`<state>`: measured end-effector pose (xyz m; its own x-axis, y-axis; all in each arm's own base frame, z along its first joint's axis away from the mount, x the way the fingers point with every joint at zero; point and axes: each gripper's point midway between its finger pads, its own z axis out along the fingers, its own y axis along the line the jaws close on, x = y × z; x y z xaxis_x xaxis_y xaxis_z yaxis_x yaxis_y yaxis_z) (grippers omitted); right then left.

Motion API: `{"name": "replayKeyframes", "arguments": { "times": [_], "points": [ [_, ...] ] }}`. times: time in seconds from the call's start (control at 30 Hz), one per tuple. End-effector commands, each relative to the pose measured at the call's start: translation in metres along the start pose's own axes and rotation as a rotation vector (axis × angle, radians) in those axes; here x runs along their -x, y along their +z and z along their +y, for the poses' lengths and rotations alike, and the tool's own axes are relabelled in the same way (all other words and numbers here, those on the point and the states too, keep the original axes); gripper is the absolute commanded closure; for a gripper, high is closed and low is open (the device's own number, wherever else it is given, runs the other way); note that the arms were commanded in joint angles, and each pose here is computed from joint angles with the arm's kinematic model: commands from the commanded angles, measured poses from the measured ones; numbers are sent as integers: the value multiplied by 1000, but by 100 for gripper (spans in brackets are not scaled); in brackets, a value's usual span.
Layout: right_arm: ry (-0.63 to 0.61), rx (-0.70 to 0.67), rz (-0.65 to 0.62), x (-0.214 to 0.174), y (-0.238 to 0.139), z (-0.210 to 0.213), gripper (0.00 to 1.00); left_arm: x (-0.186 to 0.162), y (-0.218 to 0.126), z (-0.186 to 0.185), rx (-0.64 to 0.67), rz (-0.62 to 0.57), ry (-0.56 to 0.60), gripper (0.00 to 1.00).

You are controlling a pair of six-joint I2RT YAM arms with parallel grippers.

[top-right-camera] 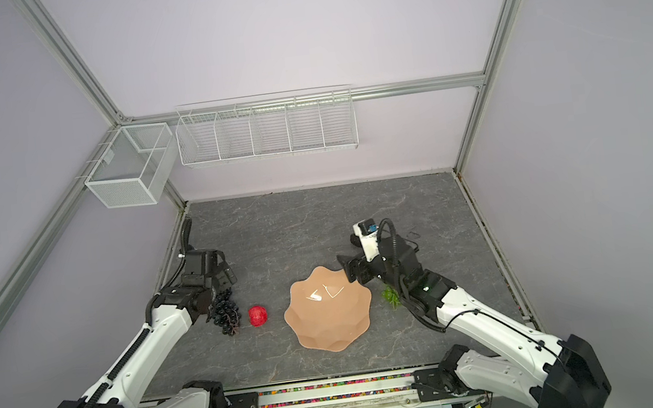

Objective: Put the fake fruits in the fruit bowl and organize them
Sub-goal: 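Grasp the dark grapes with the left gripper while the right arm moves, then lift the dark grapes with the left gripper and lower them into the bowl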

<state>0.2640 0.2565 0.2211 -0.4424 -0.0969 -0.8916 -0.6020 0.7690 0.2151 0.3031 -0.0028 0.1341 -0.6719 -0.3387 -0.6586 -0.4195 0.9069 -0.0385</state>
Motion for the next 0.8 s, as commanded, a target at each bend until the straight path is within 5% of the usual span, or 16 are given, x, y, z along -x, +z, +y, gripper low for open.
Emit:
{"name": "replayKeyframes", "arguments": {
  "times": [0.0, 0.33, 0.63, 0.77],
  "points": [
    [-33, 81, 51, -7, 13, 44, 12, -32, 3, 15, 61, 114, -44, 10],
    [-111, 278, 95, -9, 39, 129, 12, -58, 31, 20, 142, 227, -24, 8],
    [-135, 288, 129, -24, 47, 142, 12, -85, 55, 19, 170, 331, -11, 8],
    [-139, 273, 132, -26, 47, 138, 12, -86, 62, 18, 151, 362, -25, 16]
  ]
}}
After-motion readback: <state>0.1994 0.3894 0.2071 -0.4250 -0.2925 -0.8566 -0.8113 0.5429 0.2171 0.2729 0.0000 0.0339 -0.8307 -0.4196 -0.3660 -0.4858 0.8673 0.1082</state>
